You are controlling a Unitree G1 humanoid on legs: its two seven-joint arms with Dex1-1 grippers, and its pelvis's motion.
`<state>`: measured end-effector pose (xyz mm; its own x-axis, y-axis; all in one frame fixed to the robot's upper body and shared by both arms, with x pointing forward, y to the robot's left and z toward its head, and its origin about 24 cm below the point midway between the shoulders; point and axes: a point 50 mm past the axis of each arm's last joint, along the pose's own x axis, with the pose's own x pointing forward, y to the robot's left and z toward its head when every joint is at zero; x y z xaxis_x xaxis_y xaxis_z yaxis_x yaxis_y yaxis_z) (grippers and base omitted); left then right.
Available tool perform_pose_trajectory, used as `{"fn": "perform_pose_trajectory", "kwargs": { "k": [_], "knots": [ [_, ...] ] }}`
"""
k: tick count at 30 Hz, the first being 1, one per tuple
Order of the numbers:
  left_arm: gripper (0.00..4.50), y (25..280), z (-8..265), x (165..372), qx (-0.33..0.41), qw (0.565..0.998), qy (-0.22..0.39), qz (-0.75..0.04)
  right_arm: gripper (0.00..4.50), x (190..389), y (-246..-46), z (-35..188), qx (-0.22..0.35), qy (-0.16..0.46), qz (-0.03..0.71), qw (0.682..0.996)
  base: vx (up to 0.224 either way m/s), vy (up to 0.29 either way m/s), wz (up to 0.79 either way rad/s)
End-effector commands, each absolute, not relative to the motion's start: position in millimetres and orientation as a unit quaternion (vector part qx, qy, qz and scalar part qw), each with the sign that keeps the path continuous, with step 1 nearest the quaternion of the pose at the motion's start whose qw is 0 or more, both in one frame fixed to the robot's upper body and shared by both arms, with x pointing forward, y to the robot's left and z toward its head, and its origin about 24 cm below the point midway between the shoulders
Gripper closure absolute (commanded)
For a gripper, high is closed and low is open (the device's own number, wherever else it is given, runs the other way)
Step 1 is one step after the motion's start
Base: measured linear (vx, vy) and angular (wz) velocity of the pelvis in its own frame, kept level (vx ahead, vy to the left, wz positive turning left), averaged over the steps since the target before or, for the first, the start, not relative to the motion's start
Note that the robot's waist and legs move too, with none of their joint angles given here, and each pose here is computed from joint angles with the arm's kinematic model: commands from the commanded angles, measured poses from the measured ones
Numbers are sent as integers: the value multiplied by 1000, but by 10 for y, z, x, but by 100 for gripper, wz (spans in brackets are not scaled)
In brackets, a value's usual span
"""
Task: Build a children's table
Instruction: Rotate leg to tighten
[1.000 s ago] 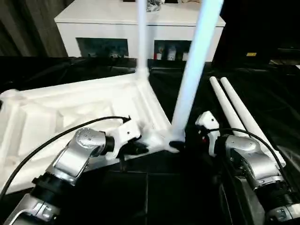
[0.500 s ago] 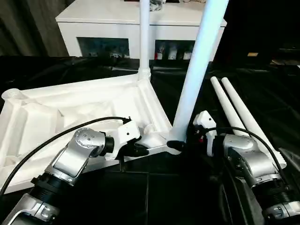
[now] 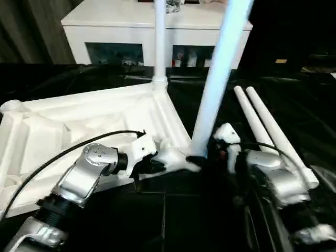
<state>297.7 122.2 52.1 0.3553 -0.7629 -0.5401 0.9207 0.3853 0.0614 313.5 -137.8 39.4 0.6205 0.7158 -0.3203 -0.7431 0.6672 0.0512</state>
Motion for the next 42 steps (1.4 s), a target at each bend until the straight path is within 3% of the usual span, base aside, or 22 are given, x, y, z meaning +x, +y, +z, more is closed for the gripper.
{"fn": "perform_pose_trajectory", "kwargs": {
  "k": [1, 3, 5, 9, 10, 14, 17, 21, 23, 25, 27, 33, 38, 42],
  "knots": [
    [450, 1154, 405, 3047, 175, 832, 238, -470, 178, 3190, -1467, 220, -40, 205, 296, 932, 0, 0, 0],
    [450, 1126, 401, 3084, 166, 844, 239, -451, 179, 3207, -1445, 192, -33, 210, 269, 940, 0, 0, 0],
    [450, 968, 395, 3202, 136, 875, 237, -400, 179, 3276, -1352, 121, -34, 216, 181, 959, 0, 0, 0],
    [450, 791, 375, 3302, 128, 895, 231, -359, 180, 3362, -1187, 98, -29, 220, 111, 969, 0, 0, 0],
    [450, 705, 372, 3324, 133, 897, 227, -355, 180, 3386, -1068, 101, -30, 220, 106, 969, 0, 0, 0],
    [450, 637, 382, 3314, 136, 893, 222, -368, 180, 3398, -960, 124, -22, 213, 116, 970, 0, 0, 0],
    [450, 654, 389, 3288, 151, 884, 218, -386, 110, 3409, -952, 221, -2, 183, 146, 972, 0, 0, 0],
    [450, 733, 373, 3250, 168, 871, 216, -407, 82, 3433, -1026, 322, 11, 162, 166, 973, 0, 0, 0],
    [450, 816, 378, 3202, 165, 863, 217, -425, 69, 3409, -1083, 425, 3, 144, 220, 965, 0, 0, 0],
    [450, 919, 384, 3126, 162, 848, 222, -453, 69, 3332, -1181, 508, -18, 133, 296, 946, 0, 0, 0],
    [450, 946, 389, 3101, 165, 841, 220, -466, 69, 3308, -1210, 524, -25, 130, 316, 940, 0, 0, 0],
    [450, 1171, 459, 2826, 150, 763, 219, -590, 69, 3101, -1473, 544, -68, 139, 441, 884, 0, 0, 0],
    [450, 1239, 522, 2759, 138, 745, 229, -611, 69, 2988, -1519, 509, -84, 165, 494, 850, 0, 0, 0],
    [450, 1265, 529, 2753, 140, 743, 231, -612, 69, 2965, -1523, 486, -91, 171, 507, 840, 0, 0, 0]
  ]
}}
